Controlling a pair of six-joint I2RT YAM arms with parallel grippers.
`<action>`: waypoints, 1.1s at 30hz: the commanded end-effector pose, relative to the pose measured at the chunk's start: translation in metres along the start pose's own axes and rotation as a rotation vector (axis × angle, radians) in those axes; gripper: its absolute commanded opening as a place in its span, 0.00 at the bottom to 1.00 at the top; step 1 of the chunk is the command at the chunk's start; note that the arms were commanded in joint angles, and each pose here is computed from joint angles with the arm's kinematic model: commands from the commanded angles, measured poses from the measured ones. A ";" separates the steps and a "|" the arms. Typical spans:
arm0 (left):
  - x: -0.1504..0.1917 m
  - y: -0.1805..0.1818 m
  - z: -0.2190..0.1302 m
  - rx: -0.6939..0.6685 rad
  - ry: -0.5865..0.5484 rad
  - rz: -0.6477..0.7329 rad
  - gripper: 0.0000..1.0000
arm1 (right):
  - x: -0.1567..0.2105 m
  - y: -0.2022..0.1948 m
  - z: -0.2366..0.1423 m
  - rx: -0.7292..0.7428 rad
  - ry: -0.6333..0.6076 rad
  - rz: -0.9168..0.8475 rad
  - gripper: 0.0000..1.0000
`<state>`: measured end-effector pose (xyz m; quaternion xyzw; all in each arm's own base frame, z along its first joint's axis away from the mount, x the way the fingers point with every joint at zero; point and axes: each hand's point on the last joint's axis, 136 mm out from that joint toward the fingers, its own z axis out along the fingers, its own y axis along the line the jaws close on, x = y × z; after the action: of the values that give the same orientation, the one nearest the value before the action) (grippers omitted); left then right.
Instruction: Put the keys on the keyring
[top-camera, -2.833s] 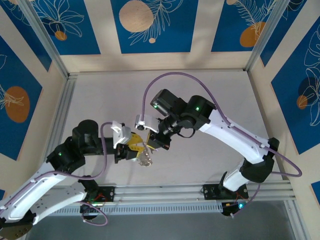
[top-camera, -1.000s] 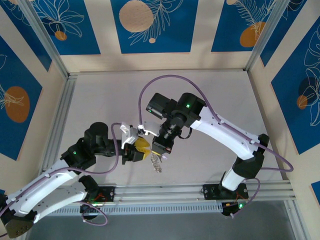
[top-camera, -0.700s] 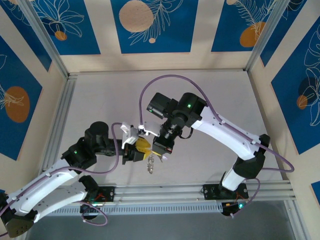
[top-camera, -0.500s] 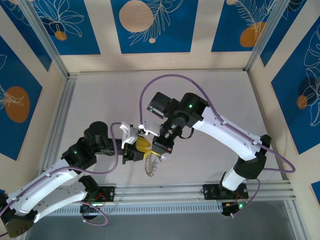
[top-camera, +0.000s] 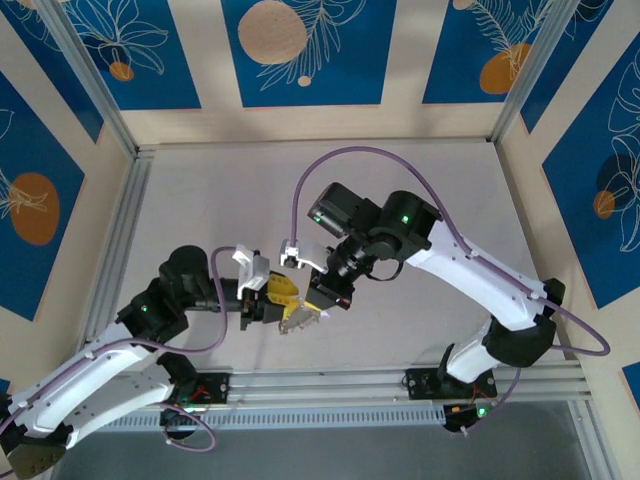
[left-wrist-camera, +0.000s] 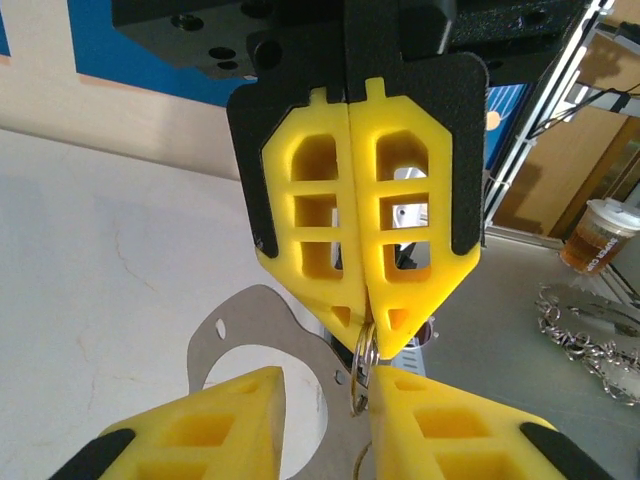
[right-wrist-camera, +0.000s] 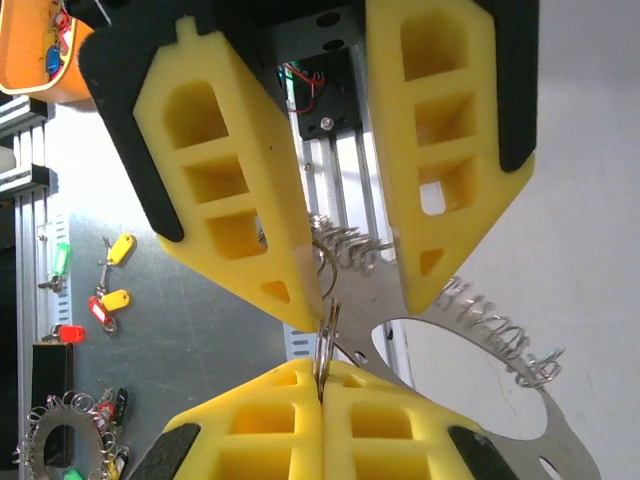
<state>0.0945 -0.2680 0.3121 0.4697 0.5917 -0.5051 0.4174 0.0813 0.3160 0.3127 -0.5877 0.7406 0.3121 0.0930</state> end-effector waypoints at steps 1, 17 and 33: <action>-0.010 -0.010 -0.002 0.042 -0.035 0.019 0.26 | -0.006 0.018 -0.006 -0.064 -0.054 -0.063 0.00; -0.021 -0.014 -0.005 0.054 -0.113 0.043 0.00 | -0.015 0.017 -0.011 -0.055 -0.151 -0.105 0.00; -0.048 -0.025 -0.012 0.092 -0.225 0.074 0.00 | -0.008 0.005 -0.019 -0.038 -0.324 -0.113 0.16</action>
<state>0.0857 -0.2669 0.3436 0.4499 0.5340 -0.5546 0.4527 0.0859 0.3103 0.3258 -0.5745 0.6895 0.3880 0.2097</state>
